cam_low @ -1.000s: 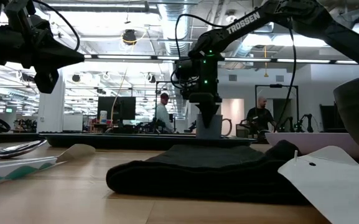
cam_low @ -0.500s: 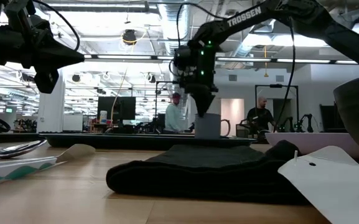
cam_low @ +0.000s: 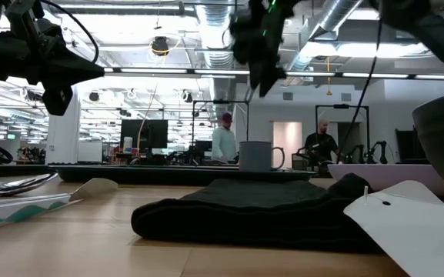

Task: Set up tray
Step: Put the violet plate to the bottom right of the black tray

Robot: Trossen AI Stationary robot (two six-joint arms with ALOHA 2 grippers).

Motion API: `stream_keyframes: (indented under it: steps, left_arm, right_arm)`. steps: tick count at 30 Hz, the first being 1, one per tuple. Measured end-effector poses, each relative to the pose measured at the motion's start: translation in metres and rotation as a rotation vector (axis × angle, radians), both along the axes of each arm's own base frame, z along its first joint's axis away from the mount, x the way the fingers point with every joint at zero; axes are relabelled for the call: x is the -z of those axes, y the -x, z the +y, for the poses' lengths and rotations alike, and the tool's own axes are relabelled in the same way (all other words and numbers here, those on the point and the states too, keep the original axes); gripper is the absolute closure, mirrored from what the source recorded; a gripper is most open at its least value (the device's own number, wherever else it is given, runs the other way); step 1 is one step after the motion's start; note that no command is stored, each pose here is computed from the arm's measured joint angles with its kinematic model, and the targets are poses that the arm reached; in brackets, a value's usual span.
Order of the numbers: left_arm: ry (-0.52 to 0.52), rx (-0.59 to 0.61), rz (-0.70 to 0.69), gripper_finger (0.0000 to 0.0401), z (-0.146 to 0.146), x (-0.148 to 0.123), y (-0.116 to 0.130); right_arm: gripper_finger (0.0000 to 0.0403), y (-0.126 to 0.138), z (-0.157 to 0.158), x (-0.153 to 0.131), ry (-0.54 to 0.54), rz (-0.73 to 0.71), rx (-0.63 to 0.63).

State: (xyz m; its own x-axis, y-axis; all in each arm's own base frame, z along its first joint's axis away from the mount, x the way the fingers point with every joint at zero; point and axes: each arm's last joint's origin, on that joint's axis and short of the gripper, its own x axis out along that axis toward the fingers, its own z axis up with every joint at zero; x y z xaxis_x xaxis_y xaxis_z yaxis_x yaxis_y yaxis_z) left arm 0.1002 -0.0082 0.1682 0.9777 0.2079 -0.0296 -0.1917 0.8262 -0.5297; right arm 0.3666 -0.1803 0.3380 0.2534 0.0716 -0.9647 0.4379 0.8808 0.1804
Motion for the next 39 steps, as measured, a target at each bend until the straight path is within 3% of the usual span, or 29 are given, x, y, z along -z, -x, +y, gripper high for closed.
stream_keyframes:
  steps: [8, 14, 20, 28, 32, 39]
  left_arm:
    - [-0.001, 0.0, 0.001, 0.0401, 0.0, 0.0, 0.0]
    - [-0.001, 0.004, 0.001, 0.0401, 0.0, 0.0, 0.0]
    - [-0.001, 0.005, 0.001, 0.0401, 0.0, 0.0, 0.0]
    - [-0.008, 0.004, 0.003, 0.0401, 0.0, 0.0, 0.0]
    - [-0.025, 0.003, 0.006, 0.0401, 0.0, 0.0, 0.0]
    - [-0.072, 0.009, 0.016, 0.0401, 0.0, 0.0, 0.0]
  right_arm:
    - [0.0187, 0.021, 0.076, -0.063, 0.044, -0.125, 0.047]
    - [0.0188, 0.038, 0.128, -0.065, 0.045, -0.072, 0.145]
    - [0.0188, 0.063, 0.171, -0.024, 0.034, 0.083, 0.33]
    - [0.0188, 0.076, 0.207, 0.057, -0.087, 0.032, 0.63]
    - [0.0188, 0.074, 0.218, 0.093, -0.08, 0.097, 0.68]
    - [0.0188, 0.061, 0.226, 0.137, -0.012, 0.256, 0.663]
